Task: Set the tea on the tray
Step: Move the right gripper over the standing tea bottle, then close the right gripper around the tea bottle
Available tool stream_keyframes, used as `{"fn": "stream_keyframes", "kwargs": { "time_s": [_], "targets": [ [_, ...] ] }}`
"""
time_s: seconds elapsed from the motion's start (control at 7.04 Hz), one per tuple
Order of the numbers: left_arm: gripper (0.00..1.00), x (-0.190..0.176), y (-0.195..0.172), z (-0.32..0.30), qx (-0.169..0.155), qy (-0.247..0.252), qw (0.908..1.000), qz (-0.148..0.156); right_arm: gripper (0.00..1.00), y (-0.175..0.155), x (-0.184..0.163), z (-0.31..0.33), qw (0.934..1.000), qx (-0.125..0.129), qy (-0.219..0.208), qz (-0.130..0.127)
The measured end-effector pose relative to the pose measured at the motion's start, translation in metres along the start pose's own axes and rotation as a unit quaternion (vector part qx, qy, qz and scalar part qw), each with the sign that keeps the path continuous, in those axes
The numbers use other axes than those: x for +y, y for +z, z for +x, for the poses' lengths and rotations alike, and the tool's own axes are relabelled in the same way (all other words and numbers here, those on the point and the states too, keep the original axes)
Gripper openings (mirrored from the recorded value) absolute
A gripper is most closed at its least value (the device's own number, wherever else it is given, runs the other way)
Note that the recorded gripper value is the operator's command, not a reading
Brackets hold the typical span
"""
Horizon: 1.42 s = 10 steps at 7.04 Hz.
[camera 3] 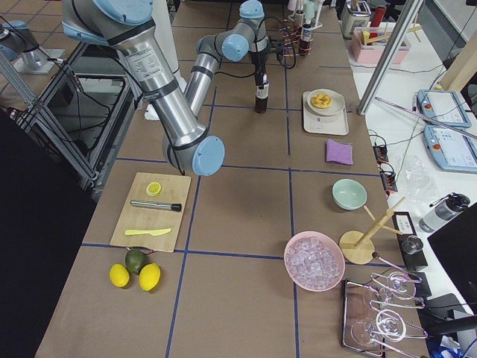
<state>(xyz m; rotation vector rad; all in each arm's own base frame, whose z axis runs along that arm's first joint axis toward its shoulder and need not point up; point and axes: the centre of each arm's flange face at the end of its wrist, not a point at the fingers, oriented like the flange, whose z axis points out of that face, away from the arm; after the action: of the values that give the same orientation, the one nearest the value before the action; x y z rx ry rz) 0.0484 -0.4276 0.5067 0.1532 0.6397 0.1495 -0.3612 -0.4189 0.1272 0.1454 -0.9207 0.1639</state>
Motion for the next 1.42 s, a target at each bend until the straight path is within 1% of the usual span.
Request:
{"fn": "stream_keyframes", "kwargs": {
  "time_s": [0.14,0.28,0.57,0.71,0.85,1.14,1.42],
  "targets": [
    [1.0,0.0,0.004,-0.011,0.0,-0.004,1.0,-0.003,0.99,0.008,0.013,-0.03,1.0,0.001,0.008,0.003],
    [1.0,0.001,0.009,-0.016,0.008,-0.007,0.9999,-0.008,0.99,0.02,0.019,-0.059,0.9998,0.005,0.016,0.008],
    [1.0,0.002,0.012,-0.019,0.026,-0.011,0.9995,-0.013,0.97,0.043,0.02,-0.094,0.9995,0.02,0.021,0.01],
    [1.0,0.002,0.012,-0.019,0.028,-0.011,0.9995,-0.013,0.93,0.054,0.017,-0.111,0.9993,0.03,0.022,0.008],
    [1.0,0.002,0.012,-0.019,0.029,-0.012,0.9994,-0.013,0.9,0.063,0.014,-0.123,0.9991,0.037,0.021,0.005],
    [1.0,0.002,0.012,-0.02,0.029,-0.011,0.9994,-0.012,0.81,0.075,0.012,-0.127,0.9986,0.049,0.019,0.002],
    [1.0,0.0,0.011,-0.019,0.03,-0.011,0.9994,-0.011,0.77,0.083,0.011,-0.125,0.9982,0.057,0.017,-0.001]
  ]
}}
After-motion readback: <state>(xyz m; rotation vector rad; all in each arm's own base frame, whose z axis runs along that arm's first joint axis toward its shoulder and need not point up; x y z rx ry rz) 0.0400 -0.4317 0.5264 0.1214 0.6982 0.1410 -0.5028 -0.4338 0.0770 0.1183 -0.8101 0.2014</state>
